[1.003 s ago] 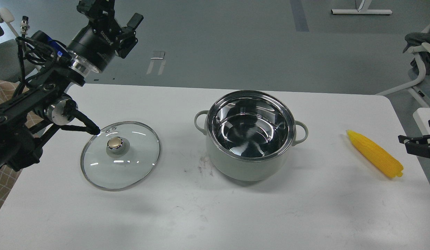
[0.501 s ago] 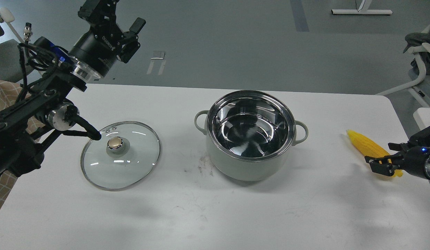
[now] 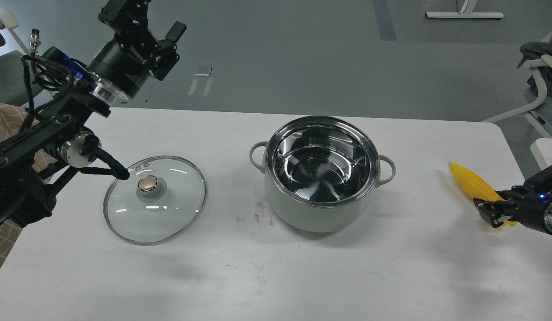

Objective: Open pot and put corn in
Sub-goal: 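Lift the corn cob up with the right gripper, then move the corn cob over the pot and lower it inside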

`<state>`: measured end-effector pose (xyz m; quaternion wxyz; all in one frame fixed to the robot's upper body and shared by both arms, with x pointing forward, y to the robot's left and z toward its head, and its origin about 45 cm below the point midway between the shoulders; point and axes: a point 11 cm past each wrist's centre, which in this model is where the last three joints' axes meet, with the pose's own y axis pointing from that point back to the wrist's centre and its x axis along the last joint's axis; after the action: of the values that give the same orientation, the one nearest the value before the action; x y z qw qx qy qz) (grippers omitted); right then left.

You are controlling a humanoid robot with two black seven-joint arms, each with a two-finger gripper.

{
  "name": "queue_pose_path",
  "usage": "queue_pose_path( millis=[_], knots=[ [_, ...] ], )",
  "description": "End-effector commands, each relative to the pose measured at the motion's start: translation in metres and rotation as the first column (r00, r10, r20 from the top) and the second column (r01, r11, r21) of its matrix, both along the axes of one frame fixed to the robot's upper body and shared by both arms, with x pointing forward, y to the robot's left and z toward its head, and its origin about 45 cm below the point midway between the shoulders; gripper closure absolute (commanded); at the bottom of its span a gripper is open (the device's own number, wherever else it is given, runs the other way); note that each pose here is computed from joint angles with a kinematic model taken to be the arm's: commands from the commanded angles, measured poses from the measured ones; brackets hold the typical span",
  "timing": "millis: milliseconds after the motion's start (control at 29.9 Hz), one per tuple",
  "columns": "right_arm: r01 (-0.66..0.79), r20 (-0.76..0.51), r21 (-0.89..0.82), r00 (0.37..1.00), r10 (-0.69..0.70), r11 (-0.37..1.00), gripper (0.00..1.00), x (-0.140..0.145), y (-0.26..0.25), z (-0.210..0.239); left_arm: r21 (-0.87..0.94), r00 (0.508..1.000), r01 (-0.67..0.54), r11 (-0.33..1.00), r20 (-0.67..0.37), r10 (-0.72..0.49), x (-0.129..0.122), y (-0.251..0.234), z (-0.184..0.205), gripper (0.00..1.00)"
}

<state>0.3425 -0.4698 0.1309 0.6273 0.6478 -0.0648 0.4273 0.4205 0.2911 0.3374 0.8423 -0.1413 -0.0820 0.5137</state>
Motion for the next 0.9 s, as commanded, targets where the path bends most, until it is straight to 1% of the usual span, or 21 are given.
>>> queue_pose_path(
  millis=[0, 33, 100, 134, 167, 234, 301, 368, 434, 501, 602, 702, 769, 869],
  knots=[
    [-0.026, 0.045, 0.033, 0.999, 0.024, 0.999, 1.00, 0.006, 0.006, 0.024, -0.001, 1.000, 0.000, 1.000, 0.002, 0.000, 0.000, 0.000, 0.001, 0.05],
    [-0.030, 0.063, 0.040, 0.998, 0.027, 0.999, 1.00, 0.010, 0.007, 0.034, -0.001, 1.000, 0.000, 1.000, 0.002, 0.000, 0.000, 0.000, 0.001, 0.05],
    [-0.055, 0.135, 0.078, 0.990, 0.044, 0.995, 1.00, 0.026, 0.016, 0.076, -0.001, 1.000, 0.001, 1.000, 0.002, -0.001, 0.000, 0.000, 0.001, 0.05],
    [-0.065, 0.154, 0.091, 0.987, 0.050, 0.994, 1.00, 0.031, 0.021, 0.087, -0.001, 1.000, 0.001, 1.000, 0.002, -0.001, 0.000, 0.000, 0.001, 0.05],
    [-0.086, 0.182, 0.112, 0.981, 0.065, 0.990, 1.00, 0.040, 0.032, 0.108, -0.001, 1.000, 0.001, 1.000, 0.002, -0.001, 0.000, 0.000, 0.001, 0.05],
    [-0.111, 0.200, 0.138, 0.976, 0.082, 0.984, 1.00, 0.049, 0.047, 0.127, -0.001, 1.000, 0.001, 1.000, 0.002, -0.001, 0.000, 0.000, 0.001, 0.05],
    [-0.152, 0.225, 0.182, 0.968, 0.109, 0.972, 1.00, 0.064, 0.075, 0.159, -0.002, 1.000, 0.002, 1.000, 0.002, -0.002, 0.000, -0.001, 0.001, 0.05],
    [-0.173, 0.243, 0.197, 0.962, 0.123, 0.965, 1.00, 0.074, 0.090, 0.178, -0.001, 1.000, 0.001, 1.000, 0.002, -0.001, 0.000, 0.000, 0.001, 0.05],
    [-0.206, 0.247, 0.199, 0.957, 0.154, 0.958, 1.00, 0.081, 0.106, 0.183, -0.001, 1.000, 0.000, 1.000, 0.002, 0.000, 0.000, 0.000, 0.001, 0.05],
    [-0.291, 0.246, 0.203, 0.939, 0.239, 0.935, 1.00, 0.096, 0.152, 0.190, 0.001, 1.000, 0.001, 1.000, 0.001, -0.001, 0.000, 0.000, 0.001, 0.05],
    [-0.351, 0.217, 0.212, 0.927, 0.307, 0.912, 1.00, 0.101, 0.190, 0.184, 0.002, 1.000, -0.001, 1.000, -0.003, 0.001, -0.001, 0.001, -0.001, 0.05],
    [-0.407, 0.187, 0.208, 0.909, 0.373, 0.889, 1.00, 0.100, 0.220, 0.173, 0.003, 1.000, -0.005, 1.000, -0.009, 0.005, -0.002, 0.003, -0.004, 0.05],
    [-0.451, 0.135, 0.196, 0.892, 0.431, 0.871, 1.00, 0.093, 0.242, 0.154, 0.006, 1.000, -0.005, 1.000, -0.013, 0.005, -0.003, 0.003, -0.006, 0.05],
    [-0.493, 0.101, 0.196, 0.870, 0.483, 0.847, 1.00, 0.087, 0.266, 0.140, 0.008, 1.000, -0.008, 1.000, -0.021, 0.008, -0.003, 0.004, -0.010, 0.05]
  ],
)
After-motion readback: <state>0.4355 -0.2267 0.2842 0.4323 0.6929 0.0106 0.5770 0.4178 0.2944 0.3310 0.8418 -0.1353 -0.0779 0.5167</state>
